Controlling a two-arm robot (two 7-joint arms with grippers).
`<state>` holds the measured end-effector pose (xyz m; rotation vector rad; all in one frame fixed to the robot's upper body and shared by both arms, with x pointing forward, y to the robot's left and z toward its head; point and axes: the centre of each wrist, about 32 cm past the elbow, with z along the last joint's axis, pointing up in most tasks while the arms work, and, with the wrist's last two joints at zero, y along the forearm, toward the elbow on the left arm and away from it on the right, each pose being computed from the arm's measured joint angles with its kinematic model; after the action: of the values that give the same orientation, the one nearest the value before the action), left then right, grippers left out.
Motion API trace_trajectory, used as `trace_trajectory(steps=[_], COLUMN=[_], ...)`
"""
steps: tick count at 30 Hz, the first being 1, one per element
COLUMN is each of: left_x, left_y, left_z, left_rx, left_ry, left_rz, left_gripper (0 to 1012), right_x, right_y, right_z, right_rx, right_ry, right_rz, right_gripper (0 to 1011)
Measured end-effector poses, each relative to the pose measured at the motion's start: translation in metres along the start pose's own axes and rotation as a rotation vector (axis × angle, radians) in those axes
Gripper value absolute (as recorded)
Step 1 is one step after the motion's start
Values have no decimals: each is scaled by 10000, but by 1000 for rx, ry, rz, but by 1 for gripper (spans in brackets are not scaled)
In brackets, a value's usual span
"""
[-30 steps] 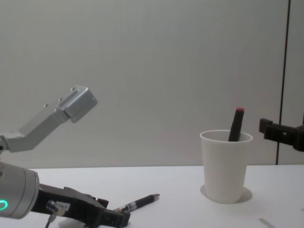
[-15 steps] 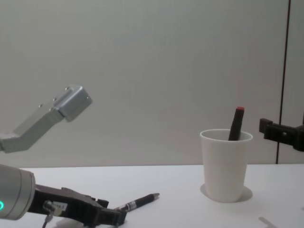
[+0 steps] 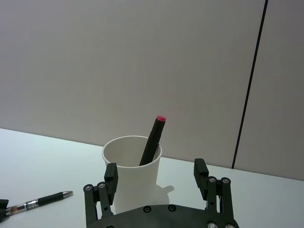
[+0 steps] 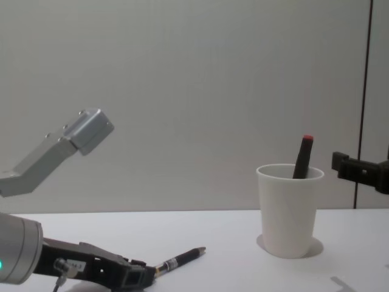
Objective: Place the pen into the pen holder.
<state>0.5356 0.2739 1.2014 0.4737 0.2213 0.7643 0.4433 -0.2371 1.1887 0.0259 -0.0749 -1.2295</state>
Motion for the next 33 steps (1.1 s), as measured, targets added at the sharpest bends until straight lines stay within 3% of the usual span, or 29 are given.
trace_trajectory(steps=[18, 25, 33], left_x=[2, 12, 21], left_y=[31, 105, 243], left_z=[5, 6, 6], left_rx=[-30, -95, -213], left_ry=[9, 31, 60], left_rz=[-4, 0, 4], left_gripper=[161, 161, 161], right_x=[0, 0, 0], right_y=[0, 0, 0], right_z=[0, 0, 0], right_rx=[0, 0, 0], right_ry=[0, 0, 0], right_rz=[0, 0, 0], right_gripper=[1001, 1001, 1001])
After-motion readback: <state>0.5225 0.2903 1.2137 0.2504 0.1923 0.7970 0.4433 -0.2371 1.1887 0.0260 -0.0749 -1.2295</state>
